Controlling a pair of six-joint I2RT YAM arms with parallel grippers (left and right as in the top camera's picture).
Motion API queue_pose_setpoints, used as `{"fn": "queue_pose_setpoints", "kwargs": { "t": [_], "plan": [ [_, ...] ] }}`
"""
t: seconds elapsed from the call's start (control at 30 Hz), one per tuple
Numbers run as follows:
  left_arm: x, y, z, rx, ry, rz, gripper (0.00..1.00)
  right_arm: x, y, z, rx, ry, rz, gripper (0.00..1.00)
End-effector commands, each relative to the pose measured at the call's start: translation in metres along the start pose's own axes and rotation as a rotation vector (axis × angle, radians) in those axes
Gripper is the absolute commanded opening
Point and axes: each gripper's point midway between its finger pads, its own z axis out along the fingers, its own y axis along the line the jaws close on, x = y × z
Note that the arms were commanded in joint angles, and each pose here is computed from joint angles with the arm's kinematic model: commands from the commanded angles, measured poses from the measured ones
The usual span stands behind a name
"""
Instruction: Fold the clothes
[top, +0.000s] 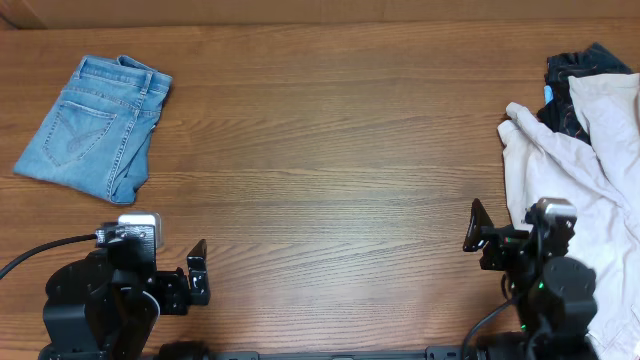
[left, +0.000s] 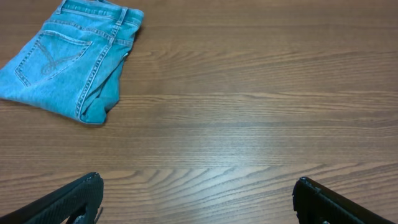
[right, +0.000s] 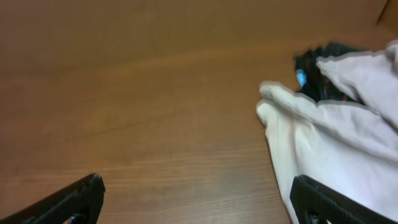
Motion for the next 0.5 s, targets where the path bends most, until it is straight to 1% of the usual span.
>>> {"fn": "queue_pose_setpoints", "kwargs": {
  "t": [0.0, 0.3, 0.4, 0.47],
  "plan": [
    [0.000, -0.001, -0.001, 0.008, -0.005, -0.015, 1.00, 0.015, -0.001, 0.008, -0.025, -0.082, 0.001, 1.00],
    [0.000, -0.001, -0.001, 0.008, -0.005, -0.015, 1.00, 0.013, -0.003, 0.018, -0.055, -0.340, 0.006, 1.00],
    [0.000, -0.001, -0.001, 0.008, -0.005, -0.015, 1.00, 0.020, -0.004, 0.026, -0.060, -0.374, 0.007, 1.00],
    [0.000, -0.001, -0.001, 0.008, -0.005, -0.015, 1.00, 0.030, -0.005, 0.033, -0.061, -0.361, -0.009, 1.00]
  ]
}}
